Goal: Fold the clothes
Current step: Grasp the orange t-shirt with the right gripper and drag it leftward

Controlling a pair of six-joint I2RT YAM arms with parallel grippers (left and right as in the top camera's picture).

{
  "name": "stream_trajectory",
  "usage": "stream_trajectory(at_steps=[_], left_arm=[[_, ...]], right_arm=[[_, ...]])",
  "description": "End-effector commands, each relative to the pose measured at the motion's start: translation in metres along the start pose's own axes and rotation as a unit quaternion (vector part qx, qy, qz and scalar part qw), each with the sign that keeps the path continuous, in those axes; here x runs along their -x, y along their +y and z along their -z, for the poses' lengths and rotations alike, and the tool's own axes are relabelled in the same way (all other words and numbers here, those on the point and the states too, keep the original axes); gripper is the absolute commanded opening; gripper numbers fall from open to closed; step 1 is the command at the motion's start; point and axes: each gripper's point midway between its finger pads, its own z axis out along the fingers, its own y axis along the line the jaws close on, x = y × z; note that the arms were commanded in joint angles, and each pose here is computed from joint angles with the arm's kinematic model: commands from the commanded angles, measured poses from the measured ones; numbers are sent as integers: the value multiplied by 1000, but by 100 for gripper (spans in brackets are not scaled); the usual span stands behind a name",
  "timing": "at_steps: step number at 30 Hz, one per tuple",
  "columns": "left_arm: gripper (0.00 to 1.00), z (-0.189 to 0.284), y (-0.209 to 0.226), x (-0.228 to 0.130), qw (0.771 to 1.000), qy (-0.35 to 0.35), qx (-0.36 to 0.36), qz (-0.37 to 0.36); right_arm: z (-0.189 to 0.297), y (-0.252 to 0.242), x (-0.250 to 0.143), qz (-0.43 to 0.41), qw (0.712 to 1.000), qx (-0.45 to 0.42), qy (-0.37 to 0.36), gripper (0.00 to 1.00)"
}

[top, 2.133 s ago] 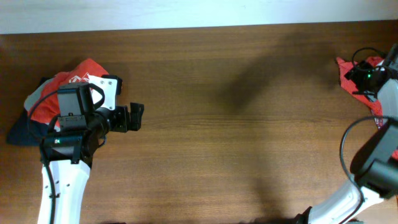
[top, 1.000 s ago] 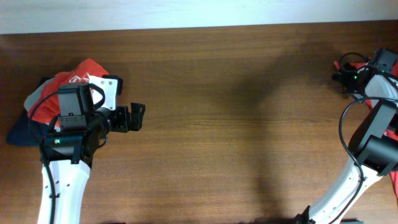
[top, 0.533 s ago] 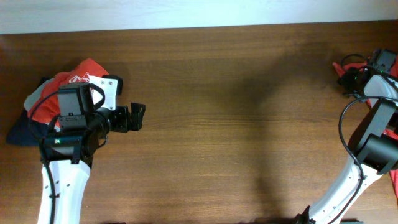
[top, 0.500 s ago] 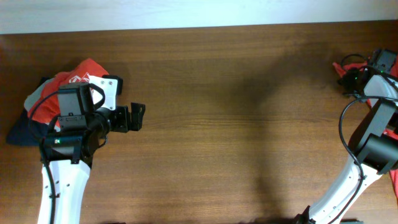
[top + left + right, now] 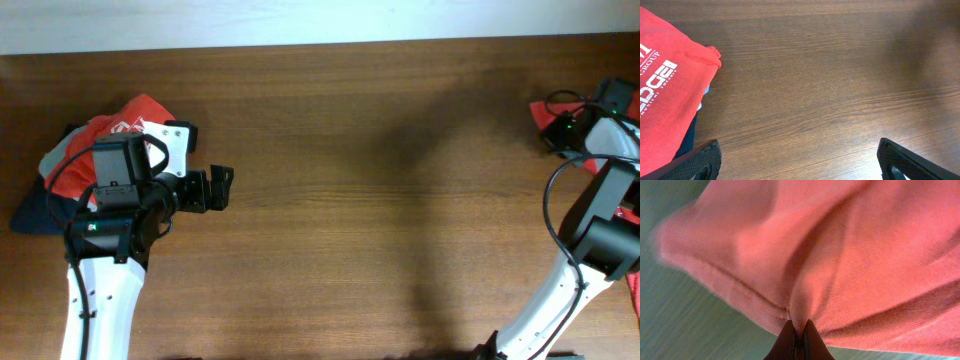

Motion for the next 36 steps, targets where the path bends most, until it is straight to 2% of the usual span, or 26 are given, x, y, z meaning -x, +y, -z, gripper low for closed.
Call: stream_trajectory(at_steps=[1,6,12,20,23,27,29,33,36], left_arm=[[99,4,-4,10,1000,-14,-8,-3],[99,5,-4,16,1000,-24,-7,-6],[99,15,1,33,999,-45,17,-12],[99,25,10,44,997,-56,49,-14],[99,25,21,32,996,-32,80,-7],[99,26,26,21,995,-9,96,-2],[99,26,26,15,995,3,95,1],[99,25,26,8,995,18,96,4],[99,24,26,5,995,25,94,6]], right_arm=[[40,88,-22,49,992,111,20,4],[60,177,-99,127,970,182,95,4],[78,259,-206,238,935,212,154,4],[116,316,-347,369,873,238,210,4],[137,322,-418,456,829,234,222,4],[149,318,-458,522,793,225,221,5],[153,314,-472,552,771,225,223,9],[150,305,-467,558,776,198,217,18],[150,299,-447,543,788,187,220,38]])
